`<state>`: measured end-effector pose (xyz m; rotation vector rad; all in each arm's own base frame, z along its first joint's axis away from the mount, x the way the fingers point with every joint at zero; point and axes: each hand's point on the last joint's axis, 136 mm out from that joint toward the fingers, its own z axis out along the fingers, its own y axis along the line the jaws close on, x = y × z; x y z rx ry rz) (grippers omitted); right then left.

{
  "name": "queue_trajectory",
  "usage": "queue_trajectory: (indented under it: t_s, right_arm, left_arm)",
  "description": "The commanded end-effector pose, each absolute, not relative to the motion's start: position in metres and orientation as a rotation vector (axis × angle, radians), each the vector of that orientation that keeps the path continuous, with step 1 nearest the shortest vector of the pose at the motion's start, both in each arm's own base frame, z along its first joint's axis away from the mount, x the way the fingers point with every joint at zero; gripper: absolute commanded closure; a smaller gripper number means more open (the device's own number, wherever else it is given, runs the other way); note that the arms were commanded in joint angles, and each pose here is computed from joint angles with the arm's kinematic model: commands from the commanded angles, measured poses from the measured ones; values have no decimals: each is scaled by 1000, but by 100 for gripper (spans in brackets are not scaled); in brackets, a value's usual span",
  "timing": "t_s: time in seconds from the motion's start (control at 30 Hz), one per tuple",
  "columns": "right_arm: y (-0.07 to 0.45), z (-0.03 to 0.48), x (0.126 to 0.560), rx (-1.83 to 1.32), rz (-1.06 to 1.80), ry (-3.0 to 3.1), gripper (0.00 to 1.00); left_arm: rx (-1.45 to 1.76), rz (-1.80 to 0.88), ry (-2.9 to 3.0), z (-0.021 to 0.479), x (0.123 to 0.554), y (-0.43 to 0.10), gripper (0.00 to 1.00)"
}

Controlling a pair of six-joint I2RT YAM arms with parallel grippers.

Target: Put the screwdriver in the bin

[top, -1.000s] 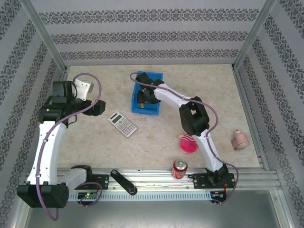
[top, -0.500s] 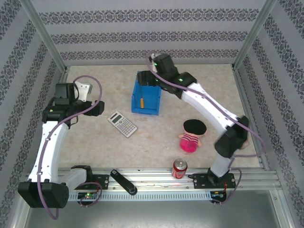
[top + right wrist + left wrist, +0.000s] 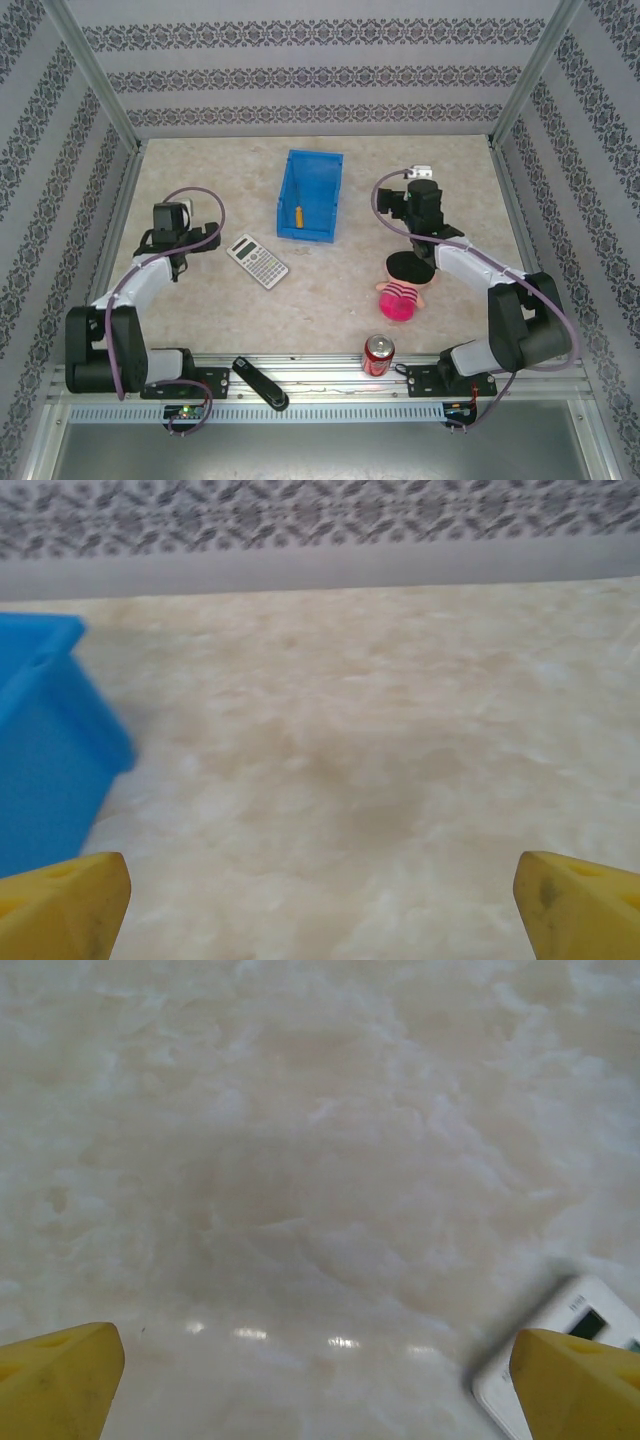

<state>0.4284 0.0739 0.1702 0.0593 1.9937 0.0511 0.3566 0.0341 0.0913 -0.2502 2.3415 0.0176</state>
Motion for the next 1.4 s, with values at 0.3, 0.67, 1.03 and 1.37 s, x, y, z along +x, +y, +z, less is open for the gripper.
queue_trajectory:
  t_s: [0.3,0.67,1.03,1.37]
  right_arm:
    - [-1,168,389,121,-117,1902,2]
    - [-16,108,388,140,-16,1790,2]
    - [-24,109,386,190,-140,1798,2]
    - [-11,103,391,110,-88,1845,1]
  left_arm:
    - [-288,57,1960,101,395,54,1]
    - [-232,20,1885,106,389,45,1]
    - [-173,79,1834,94,387,34,1]
    - [-162,70,1832,94,386,32,1]
